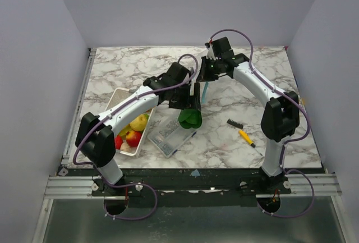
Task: Place the food in the zip-top bag and seal the zipper
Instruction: Place the fake vegetable in the zipper food storage bag.
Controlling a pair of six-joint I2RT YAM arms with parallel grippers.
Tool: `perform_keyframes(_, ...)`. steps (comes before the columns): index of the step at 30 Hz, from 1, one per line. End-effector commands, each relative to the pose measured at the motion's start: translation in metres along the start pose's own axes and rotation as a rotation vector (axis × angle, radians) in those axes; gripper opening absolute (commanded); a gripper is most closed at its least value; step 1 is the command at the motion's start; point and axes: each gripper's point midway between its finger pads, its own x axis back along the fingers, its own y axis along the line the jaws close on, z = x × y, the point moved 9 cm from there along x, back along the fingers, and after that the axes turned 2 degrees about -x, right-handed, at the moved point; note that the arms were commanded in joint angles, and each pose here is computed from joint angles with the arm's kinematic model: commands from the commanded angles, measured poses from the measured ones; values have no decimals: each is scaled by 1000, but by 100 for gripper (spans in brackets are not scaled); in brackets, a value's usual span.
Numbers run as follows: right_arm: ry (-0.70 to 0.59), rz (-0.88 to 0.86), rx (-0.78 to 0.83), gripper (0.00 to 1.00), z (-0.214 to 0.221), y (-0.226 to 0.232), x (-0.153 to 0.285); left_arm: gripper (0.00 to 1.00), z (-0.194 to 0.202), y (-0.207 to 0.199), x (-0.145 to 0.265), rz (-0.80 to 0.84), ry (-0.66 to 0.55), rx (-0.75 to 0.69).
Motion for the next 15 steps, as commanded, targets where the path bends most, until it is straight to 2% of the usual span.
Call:
perform_keyframes(1, 25, -49, -8, 1, 1, 8, 2, 86, 19, 17, -10, -323, -29, -177)
perform_keyframes(7, 17, -60, -8, 1, 2, 9, 5, 87, 23, 20, -40, -306, -6, -169)
perform_keyframes(11, 10, -68, -8, 0, 1, 11, 8, 84, 19, 22, -55, -294, -17, -157)
perform_keyframes(13, 7, -69, -9, 0, 0, 11, 10, 77, 17, 24, -60, -299, -15, -143)
perform_keyframes(15, 8, -72, -8, 0, 1, 12, 11, 61, 16, 26, -64, -281, -31, -124)
